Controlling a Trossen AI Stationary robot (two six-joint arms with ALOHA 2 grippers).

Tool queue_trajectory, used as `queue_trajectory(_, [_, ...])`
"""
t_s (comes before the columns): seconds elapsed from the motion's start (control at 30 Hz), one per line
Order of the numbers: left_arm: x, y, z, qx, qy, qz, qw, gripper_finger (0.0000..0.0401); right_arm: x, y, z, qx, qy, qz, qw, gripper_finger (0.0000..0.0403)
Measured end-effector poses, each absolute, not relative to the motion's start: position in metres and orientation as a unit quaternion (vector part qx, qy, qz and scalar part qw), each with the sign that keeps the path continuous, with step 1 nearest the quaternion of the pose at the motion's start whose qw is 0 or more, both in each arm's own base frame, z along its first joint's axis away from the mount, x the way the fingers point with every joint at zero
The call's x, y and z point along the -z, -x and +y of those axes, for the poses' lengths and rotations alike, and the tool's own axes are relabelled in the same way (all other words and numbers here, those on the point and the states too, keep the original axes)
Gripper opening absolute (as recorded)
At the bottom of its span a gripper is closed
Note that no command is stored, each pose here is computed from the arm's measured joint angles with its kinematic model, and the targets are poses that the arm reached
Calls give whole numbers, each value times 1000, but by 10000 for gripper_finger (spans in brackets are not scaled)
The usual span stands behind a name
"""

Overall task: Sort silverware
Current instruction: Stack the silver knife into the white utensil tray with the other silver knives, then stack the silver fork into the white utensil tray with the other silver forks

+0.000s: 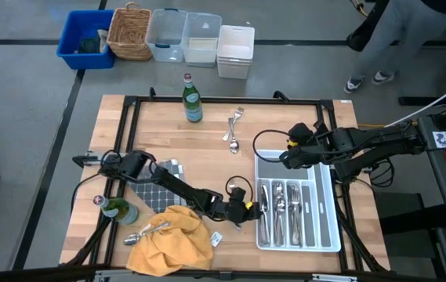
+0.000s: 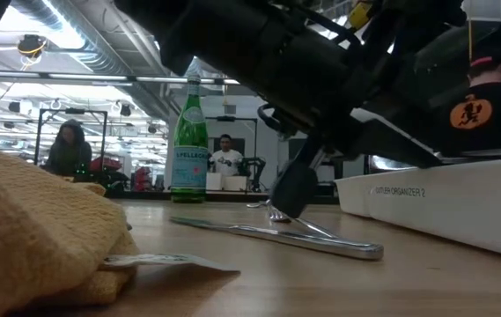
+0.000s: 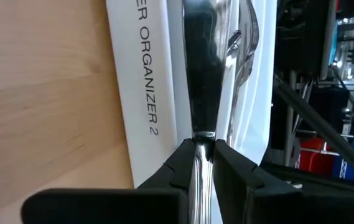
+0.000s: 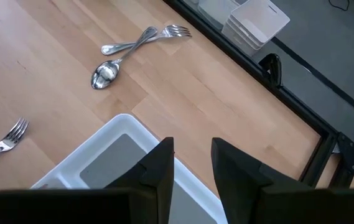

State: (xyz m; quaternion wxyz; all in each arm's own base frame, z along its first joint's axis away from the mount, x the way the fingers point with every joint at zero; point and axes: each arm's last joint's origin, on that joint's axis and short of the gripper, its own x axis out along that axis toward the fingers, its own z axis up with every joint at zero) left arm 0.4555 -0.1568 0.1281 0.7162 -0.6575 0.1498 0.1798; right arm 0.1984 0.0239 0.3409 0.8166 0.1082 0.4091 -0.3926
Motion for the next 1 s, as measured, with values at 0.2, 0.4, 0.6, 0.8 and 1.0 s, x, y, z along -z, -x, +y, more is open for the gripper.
queue_trajectory(0.2, [-126, -456, -157, -179, 658, 152, 716, 55, -341, -198, 24, 393, -108, 409, 817, 111])
queue_trajectory(0.4, [-127, -456, -157, -179, 669, 147, 707, 105, -341, -198, 24, 393, -108, 409, 817, 111])
queue_trajectory(0.6, [-130, -458, -154, -174, 680, 140, 698, 111, -341, -199, 24, 388, -114, 412, 817, 111])
queue_trajectory(0.8, [-155, -458, -148, -133, 630, 149, 751, 95, -341, -204, 28, 351, -156, 416, 824, 111])
queue_trajectory(1.0, [-190, -448, -136, -128, 562, 177, 798, 88, -342, -208, 31, 310, -196, 423, 828, 111])
